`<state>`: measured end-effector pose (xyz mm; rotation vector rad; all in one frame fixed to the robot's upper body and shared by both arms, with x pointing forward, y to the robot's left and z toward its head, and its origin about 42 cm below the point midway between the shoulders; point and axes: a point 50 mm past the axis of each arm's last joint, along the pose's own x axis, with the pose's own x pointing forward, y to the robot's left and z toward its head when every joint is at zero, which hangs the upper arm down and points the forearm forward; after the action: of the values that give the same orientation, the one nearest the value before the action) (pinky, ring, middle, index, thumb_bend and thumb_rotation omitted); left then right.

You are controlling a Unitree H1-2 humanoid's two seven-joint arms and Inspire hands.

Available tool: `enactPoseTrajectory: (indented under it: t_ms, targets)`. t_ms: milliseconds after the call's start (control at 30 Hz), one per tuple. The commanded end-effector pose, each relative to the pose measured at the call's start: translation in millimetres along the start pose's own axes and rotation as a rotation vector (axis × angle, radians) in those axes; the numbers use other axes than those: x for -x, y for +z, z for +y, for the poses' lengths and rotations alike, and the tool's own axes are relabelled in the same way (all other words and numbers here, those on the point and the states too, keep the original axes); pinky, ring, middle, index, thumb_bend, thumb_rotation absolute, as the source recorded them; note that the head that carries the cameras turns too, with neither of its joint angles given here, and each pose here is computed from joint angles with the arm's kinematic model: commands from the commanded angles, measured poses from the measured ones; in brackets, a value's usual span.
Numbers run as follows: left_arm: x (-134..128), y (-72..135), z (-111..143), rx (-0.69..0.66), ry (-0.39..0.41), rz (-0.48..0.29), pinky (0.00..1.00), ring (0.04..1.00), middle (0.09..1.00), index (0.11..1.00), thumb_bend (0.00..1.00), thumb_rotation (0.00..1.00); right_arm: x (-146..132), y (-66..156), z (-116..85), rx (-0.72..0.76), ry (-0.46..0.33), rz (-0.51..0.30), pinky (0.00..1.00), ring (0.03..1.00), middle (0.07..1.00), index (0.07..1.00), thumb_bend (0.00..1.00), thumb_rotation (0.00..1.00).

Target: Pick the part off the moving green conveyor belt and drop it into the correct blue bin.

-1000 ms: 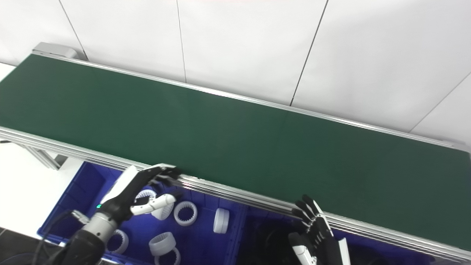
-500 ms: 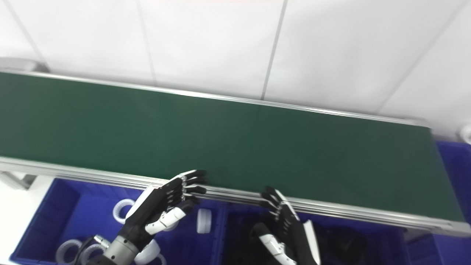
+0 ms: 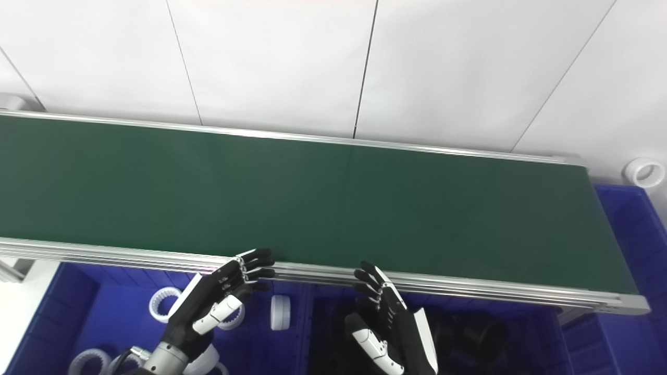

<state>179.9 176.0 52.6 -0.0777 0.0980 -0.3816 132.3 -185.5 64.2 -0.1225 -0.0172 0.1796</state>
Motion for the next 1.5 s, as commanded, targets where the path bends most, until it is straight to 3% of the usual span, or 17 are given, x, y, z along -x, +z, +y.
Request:
enactPoseTrajectory:
  t_ms: [0, 733, 867, 1067, 1467]
  targets:
    - [-1.9, 9.0, -0.2, -0.001, 0.003, -0.073, 0.73, 0.786, 0.814, 0.809, 0.81, 0.57, -2.7, 6.9, 3.7, -0.007, -0.012, -0.024, 0.72, 0.804, 0.850, 0.891, 0.63, 0.71]
    - [3.3, 8.5, 9.4, -0.019, 0.041, -0.091, 0.74, 0.808, 0.815, 0.795, 0.85, 0.57, -4.9, 6.5, 13.9, -0.009, -0.019, -0.024, 0.72, 0.800, 0.845, 0.888, 0.60, 0.74]
    - [3.2, 8.9, 10.7, -0.035, 0.028, -0.094, 0.73, 0.803, 0.811, 0.794, 0.85, 0.58, -5.4, 5.8, 15.0, -0.010, -0.019, -0.028, 0.72, 0.800, 0.846, 0.887, 0.60, 0.74]
    - [3.0, 10.1, 12.5, -0.075, -0.008, -0.092, 0.72, 0.790, 0.807, 0.793, 0.76, 0.55, -5.8, 5.2, 16.7, -0.012, -0.021, -0.031, 0.72, 0.797, 0.846, 0.886, 0.60, 0.74]
    - [4.0, 10.4, 12.9, -0.077, -0.025, -0.093, 0.71, 0.779, 0.799, 0.788, 0.80, 0.56, -5.5, 5.5, 18.3, -0.020, -0.021, -0.028, 0.72, 0.801, 0.848, 0.889, 0.61, 0.74]
